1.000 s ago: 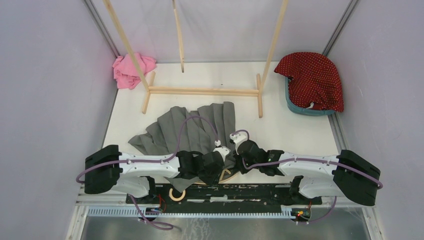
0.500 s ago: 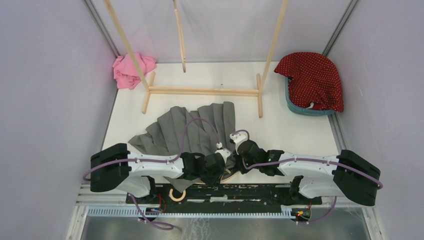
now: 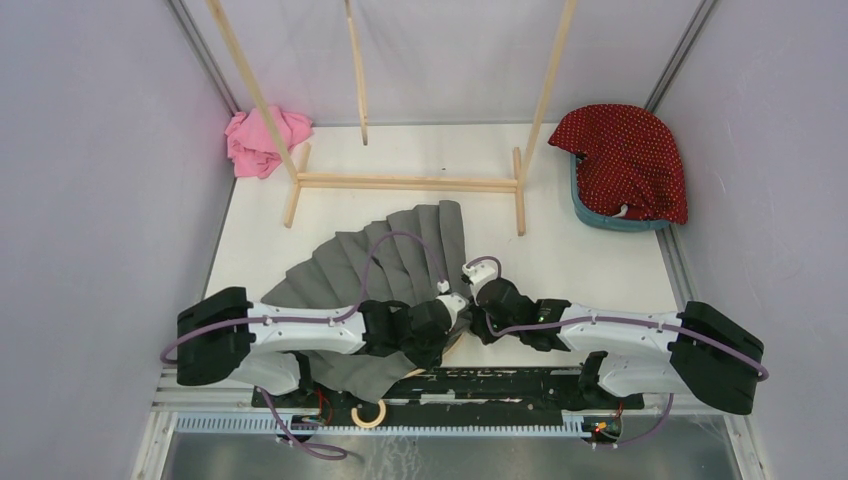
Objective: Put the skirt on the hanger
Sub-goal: Hang the skirt on the hanger.
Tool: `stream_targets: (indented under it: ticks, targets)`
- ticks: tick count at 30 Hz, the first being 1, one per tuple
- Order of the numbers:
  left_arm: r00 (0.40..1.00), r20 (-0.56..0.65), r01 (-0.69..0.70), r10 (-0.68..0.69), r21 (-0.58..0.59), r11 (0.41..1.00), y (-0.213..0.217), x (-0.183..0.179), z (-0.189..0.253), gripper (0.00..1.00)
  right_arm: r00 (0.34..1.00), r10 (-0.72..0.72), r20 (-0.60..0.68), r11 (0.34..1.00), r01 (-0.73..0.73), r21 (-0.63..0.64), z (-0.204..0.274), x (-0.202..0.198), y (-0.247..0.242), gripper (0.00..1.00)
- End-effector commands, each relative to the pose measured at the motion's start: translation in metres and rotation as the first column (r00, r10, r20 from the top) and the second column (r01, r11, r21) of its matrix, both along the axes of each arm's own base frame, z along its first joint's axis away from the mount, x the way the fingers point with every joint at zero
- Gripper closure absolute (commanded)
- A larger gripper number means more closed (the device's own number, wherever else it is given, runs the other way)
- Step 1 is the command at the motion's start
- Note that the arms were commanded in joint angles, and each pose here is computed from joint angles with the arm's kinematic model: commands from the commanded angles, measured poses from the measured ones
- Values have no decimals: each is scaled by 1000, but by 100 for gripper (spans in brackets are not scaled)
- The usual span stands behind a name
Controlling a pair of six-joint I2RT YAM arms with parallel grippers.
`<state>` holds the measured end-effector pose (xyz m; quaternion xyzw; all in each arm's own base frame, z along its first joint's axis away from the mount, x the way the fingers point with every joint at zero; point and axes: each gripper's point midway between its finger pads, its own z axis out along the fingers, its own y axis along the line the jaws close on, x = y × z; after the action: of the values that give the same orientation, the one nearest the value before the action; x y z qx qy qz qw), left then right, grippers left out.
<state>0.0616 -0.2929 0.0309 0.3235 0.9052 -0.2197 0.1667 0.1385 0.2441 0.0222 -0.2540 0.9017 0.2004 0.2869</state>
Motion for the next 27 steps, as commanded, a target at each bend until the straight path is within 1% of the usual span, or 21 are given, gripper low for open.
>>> stream_targets:
  ticks: [1, 6, 12, 19, 24, 27]
  targets:
    - [1000, 7, 16, -15, -60, 998, -11, 1, 31, 97, 1000, 9, 0, 1000, -9, 3, 1, -1, 2, 99]
    - [999, -6, 34, -34, -111, 993, -19, -3, 46, 96, 1000, 9, 2, 1000, -9, -3, 0, 0, 2, 99]
    - [1000, -2, 27, -27, -94, 995, -15, -2, 44, 97, 1000, 6, 9, 1000, -6, -9, 3, 2, 2, 99]
    - [1000, 20, 13, -10, -168, 986, -22, 1, 70, 97, 1000, 12, 6, 1000, -12, -14, 2, 1, 3, 99]
    - [1000, 28, 4, 0, -147, 989, -17, 3, 67, 97, 1000, 14, 10, 1000, -14, -5, 6, 1, 4, 99]
    - [1000, 19, 3, 0, -159, 987, -18, 1, 68, 97, 1000, 15, 12, 1000, -15, -7, 8, 2, 5, 99]
